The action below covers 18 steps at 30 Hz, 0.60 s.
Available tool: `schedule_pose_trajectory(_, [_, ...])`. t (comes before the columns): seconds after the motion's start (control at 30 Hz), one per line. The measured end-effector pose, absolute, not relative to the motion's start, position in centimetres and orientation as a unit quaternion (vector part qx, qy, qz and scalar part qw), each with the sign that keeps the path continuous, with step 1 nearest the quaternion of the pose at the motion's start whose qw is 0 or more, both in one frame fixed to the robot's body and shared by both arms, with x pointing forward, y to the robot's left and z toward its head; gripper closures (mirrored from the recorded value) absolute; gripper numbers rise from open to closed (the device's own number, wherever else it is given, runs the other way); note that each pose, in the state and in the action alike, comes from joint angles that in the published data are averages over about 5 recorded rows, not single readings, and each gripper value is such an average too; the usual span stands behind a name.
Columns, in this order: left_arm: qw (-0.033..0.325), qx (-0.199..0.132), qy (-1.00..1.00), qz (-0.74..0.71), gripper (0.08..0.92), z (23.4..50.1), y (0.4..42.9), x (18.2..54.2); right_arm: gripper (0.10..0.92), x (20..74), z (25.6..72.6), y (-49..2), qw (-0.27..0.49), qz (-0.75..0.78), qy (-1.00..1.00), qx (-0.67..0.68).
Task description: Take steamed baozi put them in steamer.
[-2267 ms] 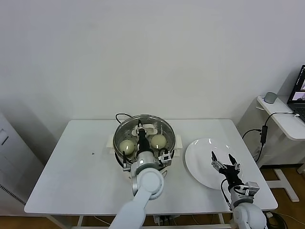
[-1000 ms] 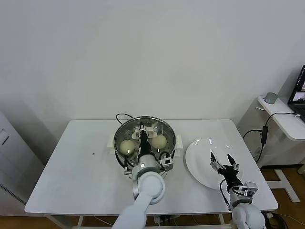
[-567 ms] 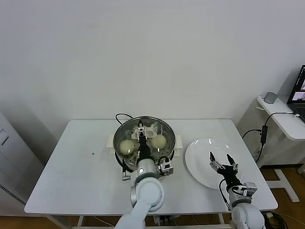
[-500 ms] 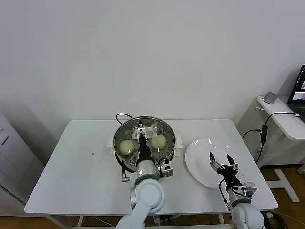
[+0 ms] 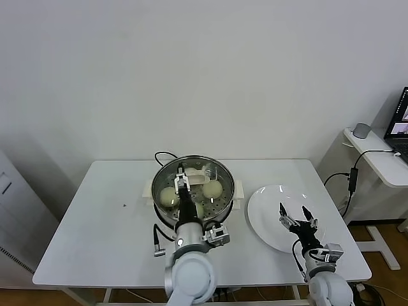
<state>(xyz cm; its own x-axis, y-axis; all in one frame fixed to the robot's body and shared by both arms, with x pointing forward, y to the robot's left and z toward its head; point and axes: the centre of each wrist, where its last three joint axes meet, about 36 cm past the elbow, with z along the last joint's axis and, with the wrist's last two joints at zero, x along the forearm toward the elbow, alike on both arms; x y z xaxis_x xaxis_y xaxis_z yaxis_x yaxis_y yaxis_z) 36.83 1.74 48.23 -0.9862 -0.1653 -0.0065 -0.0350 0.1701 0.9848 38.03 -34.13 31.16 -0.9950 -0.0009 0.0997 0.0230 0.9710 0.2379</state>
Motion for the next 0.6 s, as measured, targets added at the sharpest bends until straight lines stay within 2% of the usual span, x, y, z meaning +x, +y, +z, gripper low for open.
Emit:
schedule_pose_trajectory(0.33, [0.063, 0.118, -0.827, -0.545, 0.177, 49.5, 6.6, 36.4, 0.2, 36.9, 31.3, -33.7, 0.037, -0.112, -0.993, 0.031])
schedule_pose_trajectory(0.6, [0.112, 0.148, -0.885, -0.426, 0.177, 48.4, 13.4, 36.2, 0.2, 35.8, 31.7, -32.7, 0.023, -0.101, -0.993, 0.052])
